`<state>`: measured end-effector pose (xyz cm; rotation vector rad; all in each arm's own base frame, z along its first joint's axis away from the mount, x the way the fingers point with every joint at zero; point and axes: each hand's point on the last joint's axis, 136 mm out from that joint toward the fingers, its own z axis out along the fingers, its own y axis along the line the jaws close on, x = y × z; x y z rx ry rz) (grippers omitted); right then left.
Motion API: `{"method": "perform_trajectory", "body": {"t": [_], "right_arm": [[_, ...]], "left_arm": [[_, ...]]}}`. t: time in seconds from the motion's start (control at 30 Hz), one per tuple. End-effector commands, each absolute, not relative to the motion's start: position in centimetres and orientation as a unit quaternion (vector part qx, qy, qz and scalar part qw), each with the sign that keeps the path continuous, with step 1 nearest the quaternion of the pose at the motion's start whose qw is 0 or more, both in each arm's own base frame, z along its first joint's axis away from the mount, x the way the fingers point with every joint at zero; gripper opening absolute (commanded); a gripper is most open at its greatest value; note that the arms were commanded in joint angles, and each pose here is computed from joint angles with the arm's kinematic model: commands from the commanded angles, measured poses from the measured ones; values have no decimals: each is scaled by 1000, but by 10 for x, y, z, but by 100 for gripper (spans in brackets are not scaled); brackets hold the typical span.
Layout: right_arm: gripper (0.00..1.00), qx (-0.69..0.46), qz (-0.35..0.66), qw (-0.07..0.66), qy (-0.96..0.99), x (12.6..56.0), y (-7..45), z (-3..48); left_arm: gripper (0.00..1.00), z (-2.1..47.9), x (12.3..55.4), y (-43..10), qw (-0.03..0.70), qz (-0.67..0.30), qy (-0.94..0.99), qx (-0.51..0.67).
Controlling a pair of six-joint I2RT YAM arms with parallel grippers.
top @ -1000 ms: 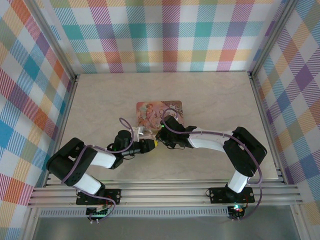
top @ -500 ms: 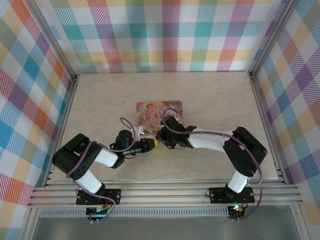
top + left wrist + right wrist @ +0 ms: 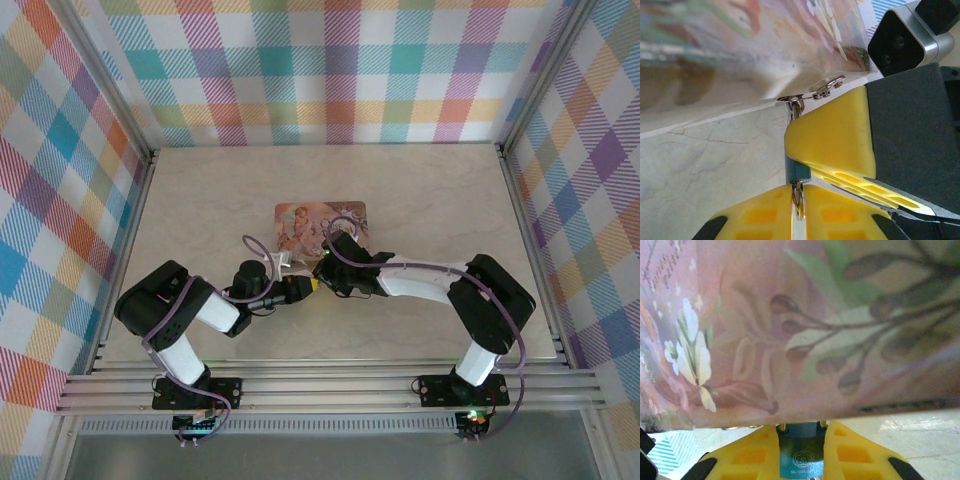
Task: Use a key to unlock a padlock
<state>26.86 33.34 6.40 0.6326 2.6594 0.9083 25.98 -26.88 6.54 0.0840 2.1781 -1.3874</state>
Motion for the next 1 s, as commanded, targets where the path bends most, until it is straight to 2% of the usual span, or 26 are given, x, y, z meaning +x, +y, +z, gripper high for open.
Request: {"method": "perform_trajectory", "body": {"t": [0.0,0.17,0.27,0.47,0.7,0.93,0.97], "right_arm": [[0,237,287,49,927,233,326,38],[0,233,294,46,926,234,330,42],[0,230,299,35,925,231,333,46],[0,203,286,2,937,225,326,58],[0,166,260,-24,951,218,318,63],[0,167,249,-17,954,216,311,66],[4,166,247,-13,955,216,309,68]], "left_arm": [[0,81,266,-278,294,-533,792,43],[0,83,263,-280,298,-532,790,61],[0,84,258,-286,324,-507,792,104],[0,82,237,-299,443,-324,791,272],[0,61,223,-313,490,-166,757,400],[0,63,219,-316,492,-156,756,402],[0,65,220,-315,496,-157,758,395]]}}
